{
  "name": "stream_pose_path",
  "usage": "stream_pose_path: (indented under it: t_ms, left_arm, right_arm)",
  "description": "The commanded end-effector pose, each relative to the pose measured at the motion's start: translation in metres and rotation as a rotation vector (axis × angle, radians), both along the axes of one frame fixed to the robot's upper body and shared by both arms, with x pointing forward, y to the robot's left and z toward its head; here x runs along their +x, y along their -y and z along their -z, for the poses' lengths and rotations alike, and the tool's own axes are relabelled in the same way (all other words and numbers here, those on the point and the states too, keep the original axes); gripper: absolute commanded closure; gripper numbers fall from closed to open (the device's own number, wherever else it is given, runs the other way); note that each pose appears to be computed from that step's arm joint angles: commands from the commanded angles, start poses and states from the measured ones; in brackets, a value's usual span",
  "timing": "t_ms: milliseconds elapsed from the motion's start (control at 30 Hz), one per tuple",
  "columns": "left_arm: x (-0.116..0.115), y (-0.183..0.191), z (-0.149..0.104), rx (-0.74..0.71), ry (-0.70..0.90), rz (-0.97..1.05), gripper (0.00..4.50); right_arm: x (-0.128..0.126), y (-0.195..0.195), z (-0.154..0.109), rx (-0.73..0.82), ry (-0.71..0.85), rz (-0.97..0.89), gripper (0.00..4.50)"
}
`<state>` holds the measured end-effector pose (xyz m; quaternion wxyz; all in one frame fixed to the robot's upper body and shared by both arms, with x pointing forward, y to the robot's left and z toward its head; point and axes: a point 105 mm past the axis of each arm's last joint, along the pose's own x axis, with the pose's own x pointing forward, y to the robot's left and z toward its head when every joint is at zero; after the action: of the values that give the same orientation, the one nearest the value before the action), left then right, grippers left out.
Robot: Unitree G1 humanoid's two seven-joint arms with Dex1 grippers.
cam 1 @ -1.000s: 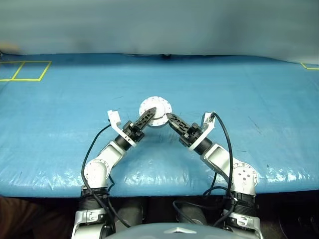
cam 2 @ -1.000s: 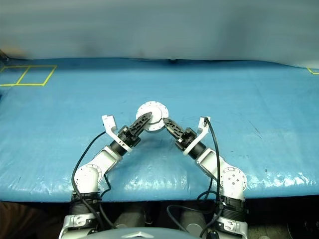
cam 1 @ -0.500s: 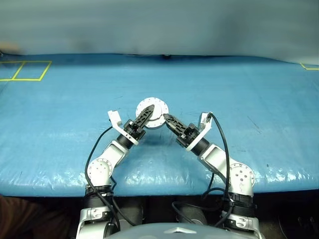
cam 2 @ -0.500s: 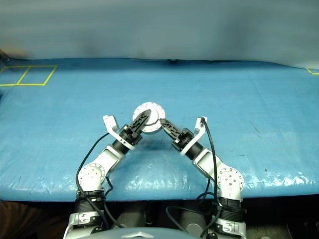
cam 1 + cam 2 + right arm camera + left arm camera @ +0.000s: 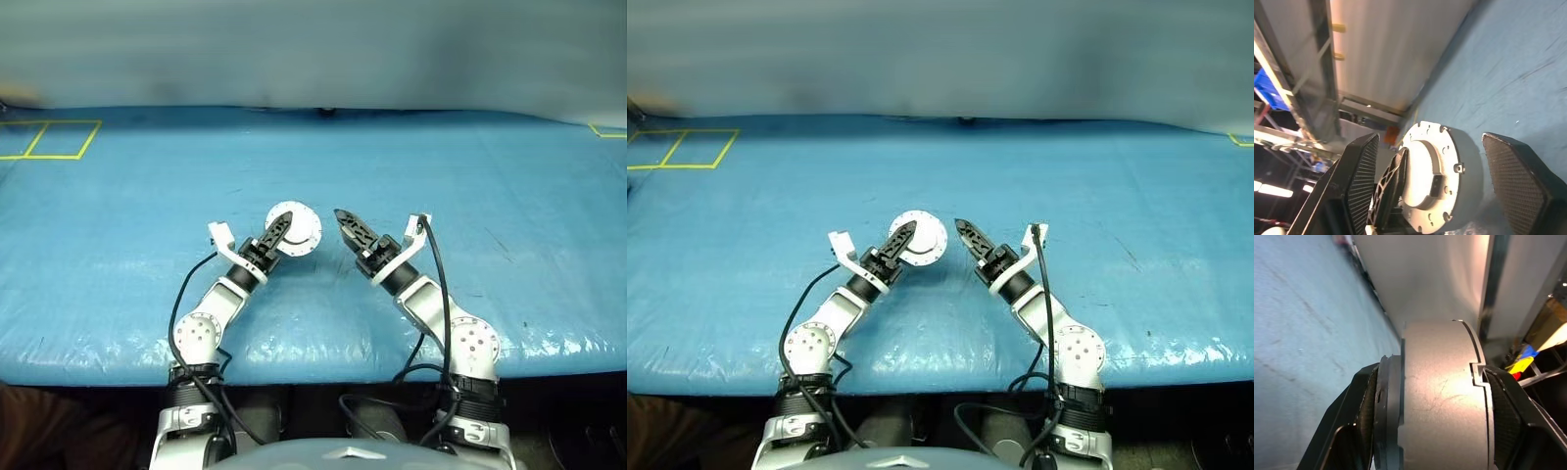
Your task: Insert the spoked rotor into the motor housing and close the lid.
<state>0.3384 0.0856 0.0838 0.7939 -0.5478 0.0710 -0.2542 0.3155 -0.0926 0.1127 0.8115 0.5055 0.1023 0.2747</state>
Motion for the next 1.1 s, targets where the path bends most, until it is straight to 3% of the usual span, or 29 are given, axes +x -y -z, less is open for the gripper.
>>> stream_pose_path:
  t_ms: [33,267,467,600,833,933,1033,1100]
  left_arm:
    - [0.012,0.003,-0.026,-0.079,0.069,-0.059,1.64]
    - [0.048,-0.028,-0.026,-0.109,0.007,-0.265,1.64]
    - [0.078,-0.059,-0.016,-0.046,-0.084,-0.463,1.64]
    - [0.089,-0.075,-0.011,0.018,-0.117,-0.552,1.64]
    - [0.093,-0.068,0.001,0.122,-0.15,-0.493,1.64]
    - [0.09,-0.077,0.01,0.19,-0.186,-0.532,1.06]
    - [0.083,-0.111,0.011,0.347,-0.19,-0.726,0.06]
    - [0.079,-0.123,0.007,0.402,-0.173,-0.796,0.02]
  right_arm:
    - [0.005,0.009,-0.01,-0.017,0.052,0.051,1.07]
    - [0.002,0.016,-0.005,-0.062,0.062,0.068,1.07]
    - [-0.003,0.017,0.0,-0.086,0.057,0.071,1.07]
    - [-0.004,0.021,0.003,-0.114,0.058,0.083,1.07]
    - [-0.003,0.02,0.003,-0.126,0.067,0.084,1.07]
    - [-0.003,0.02,0.003,-0.119,0.063,0.084,1.04]
    - [-0.001,0.022,0.004,-0.12,0.056,0.089,1.04]
    - [0.0,0.022,0.005,-0.125,0.049,0.086,1.04]
